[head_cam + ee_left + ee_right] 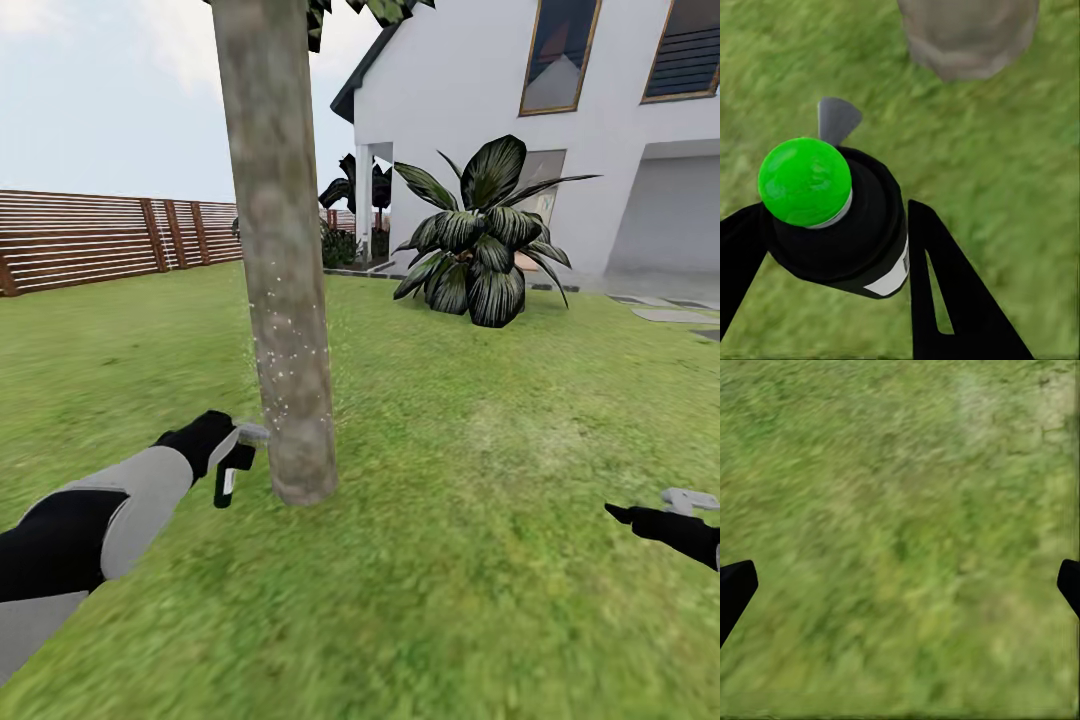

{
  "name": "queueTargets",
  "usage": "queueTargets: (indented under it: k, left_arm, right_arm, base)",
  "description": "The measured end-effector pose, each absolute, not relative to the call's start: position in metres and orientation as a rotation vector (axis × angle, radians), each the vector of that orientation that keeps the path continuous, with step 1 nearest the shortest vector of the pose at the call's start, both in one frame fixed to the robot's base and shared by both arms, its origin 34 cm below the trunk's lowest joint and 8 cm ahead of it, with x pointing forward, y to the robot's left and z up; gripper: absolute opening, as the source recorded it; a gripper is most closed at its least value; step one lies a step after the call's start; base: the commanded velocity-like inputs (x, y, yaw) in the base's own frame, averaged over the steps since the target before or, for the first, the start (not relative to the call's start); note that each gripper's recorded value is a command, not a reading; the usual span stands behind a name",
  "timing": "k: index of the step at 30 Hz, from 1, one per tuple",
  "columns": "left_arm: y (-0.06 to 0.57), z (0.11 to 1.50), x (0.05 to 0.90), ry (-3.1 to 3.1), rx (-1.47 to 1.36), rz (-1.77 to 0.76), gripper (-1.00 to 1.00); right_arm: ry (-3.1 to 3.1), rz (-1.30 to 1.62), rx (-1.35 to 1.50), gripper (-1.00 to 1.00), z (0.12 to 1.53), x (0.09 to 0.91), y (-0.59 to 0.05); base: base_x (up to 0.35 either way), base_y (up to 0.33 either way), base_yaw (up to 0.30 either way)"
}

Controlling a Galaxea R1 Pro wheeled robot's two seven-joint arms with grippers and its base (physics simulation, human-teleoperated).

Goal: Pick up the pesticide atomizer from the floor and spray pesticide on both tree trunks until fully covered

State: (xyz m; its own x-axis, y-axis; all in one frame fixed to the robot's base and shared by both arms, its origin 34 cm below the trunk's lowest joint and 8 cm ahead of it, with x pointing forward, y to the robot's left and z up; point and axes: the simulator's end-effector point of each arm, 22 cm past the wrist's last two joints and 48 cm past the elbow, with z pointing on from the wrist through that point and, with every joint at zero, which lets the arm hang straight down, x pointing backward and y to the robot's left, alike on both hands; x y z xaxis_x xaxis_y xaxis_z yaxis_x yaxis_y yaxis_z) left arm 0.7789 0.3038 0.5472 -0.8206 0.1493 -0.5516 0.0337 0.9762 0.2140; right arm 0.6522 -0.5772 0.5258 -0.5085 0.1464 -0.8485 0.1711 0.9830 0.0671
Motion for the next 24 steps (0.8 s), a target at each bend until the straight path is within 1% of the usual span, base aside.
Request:
queueTargets:
  k: [2, 5, 9, 11, 14, 20, 24]
  left_arm:
    - [0.305, 0.528, 0.768, 2.549, 0.127, 0.254, -1.0]
    - [0.305, 0.515, 0.761, 2.566, 0.119, 0.244, -1.0]
    - [0.28, 0.512, 0.767, 2.525, -0.034, 0.037, -1.0]
    - [0.275, 0.504, 0.766, 2.506, -0.067, -0.002, -1.0]
    - [0.273, 0.494, 0.764, 2.489, -0.076, -0.013, -1.0]
    - [0.272, 0.493, 0.763, 2.487, -0.074, -0.01, -1.0]
    - [0.272, 0.492, 0.762, 2.491, -0.072, -0.009, -1.0]
  right_arm:
    - [2.118, -0.035, 0.215, 1.0, 0.525, 0.652, -0.577]
    - [2.118, -0.035, 0.215, 1.0, 0.525, 0.651, -0.577]
    - [2.119, -0.035, 0.215, 1.0, 0.525, 0.651, -0.577]
    - [2.119, -0.036, 0.215, 1.0, 0.525, 0.651, -0.577]
    - [2.119, -0.036, 0.214, 1.0, 0.525, 0.651, -0.577]
    - [2.12, -0.037, 0.212, 1.0, 0.524, 0.651, -0.577]
    - [2.12, -0.037, 0.212, 1.0, 0.524, 0.651, -0.577]
  base:
    - [0.002, -0.028, 0.0]
    - [0.056, -0.216, 0.059]
    - [0.122, -0.284, 0.23]
    - [0.153, -0.29, 0.25]
    - [0.134, -0.291, 0.201]
    - [0.106, -0.293, 0.032]
    - [0.103, -0.293, 0.224]
